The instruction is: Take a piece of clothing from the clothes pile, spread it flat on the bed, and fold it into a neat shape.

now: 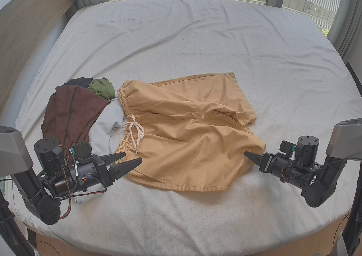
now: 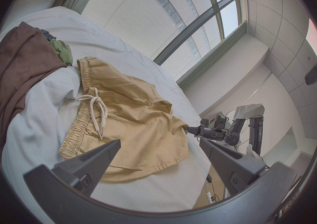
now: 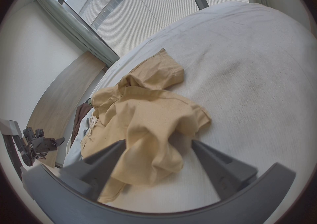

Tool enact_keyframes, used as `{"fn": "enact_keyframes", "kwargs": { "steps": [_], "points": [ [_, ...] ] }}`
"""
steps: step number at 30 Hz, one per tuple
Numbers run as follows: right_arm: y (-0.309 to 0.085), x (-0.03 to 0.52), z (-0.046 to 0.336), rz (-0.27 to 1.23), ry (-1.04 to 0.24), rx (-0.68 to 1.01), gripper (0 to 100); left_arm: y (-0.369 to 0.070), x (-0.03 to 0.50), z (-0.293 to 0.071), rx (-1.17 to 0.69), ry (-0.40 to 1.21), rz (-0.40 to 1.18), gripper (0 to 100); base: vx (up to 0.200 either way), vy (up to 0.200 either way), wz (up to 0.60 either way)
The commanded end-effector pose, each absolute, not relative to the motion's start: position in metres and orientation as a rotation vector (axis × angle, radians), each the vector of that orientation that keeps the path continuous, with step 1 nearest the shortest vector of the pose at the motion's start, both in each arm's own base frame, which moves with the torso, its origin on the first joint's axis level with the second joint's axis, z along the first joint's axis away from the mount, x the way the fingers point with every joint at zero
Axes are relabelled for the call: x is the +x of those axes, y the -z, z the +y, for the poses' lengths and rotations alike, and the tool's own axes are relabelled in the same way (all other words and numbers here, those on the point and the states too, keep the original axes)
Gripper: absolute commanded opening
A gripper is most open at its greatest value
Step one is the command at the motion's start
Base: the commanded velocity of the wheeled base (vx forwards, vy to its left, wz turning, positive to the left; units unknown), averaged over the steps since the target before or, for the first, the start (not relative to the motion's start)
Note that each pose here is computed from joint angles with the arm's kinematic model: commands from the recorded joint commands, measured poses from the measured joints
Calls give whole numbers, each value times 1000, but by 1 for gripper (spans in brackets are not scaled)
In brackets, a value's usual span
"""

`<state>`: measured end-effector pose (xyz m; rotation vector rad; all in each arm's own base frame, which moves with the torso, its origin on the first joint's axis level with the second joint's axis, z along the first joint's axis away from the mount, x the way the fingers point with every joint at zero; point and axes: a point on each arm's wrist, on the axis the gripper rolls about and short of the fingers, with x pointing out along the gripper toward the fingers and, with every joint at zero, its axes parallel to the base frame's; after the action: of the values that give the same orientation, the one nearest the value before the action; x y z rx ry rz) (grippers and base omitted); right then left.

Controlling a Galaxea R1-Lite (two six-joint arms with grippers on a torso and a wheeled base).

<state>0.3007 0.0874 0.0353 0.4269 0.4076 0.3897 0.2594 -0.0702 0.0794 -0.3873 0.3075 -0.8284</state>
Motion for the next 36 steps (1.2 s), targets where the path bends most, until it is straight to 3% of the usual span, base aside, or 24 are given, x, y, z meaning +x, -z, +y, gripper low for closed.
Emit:
{"fn": "enact_keyframes", "kwargs": {
  "steps": [1, 10, 24, 36],
  "points": [
    [-26, 295, 86, 446, -393, 428, 100, -79, 259, -70, -388, 828, 308, 100, 0, 0, 0],
    [-10, 302, 91, 438, -426, 506, 100, -77, 260, -70, -390, 826, 316, 100, 0, 0, 0],
    [-24, 306, 112, 427, -588, 562, 100, -77, 260, -70, -389, 826, 314, 100, 0, 0, 0],
    [-42, 265, 105, 556, -771, 632, 100, -78, 260, -70, -388, 827, 310, 100, 0, 0, 0]
  ]
}}
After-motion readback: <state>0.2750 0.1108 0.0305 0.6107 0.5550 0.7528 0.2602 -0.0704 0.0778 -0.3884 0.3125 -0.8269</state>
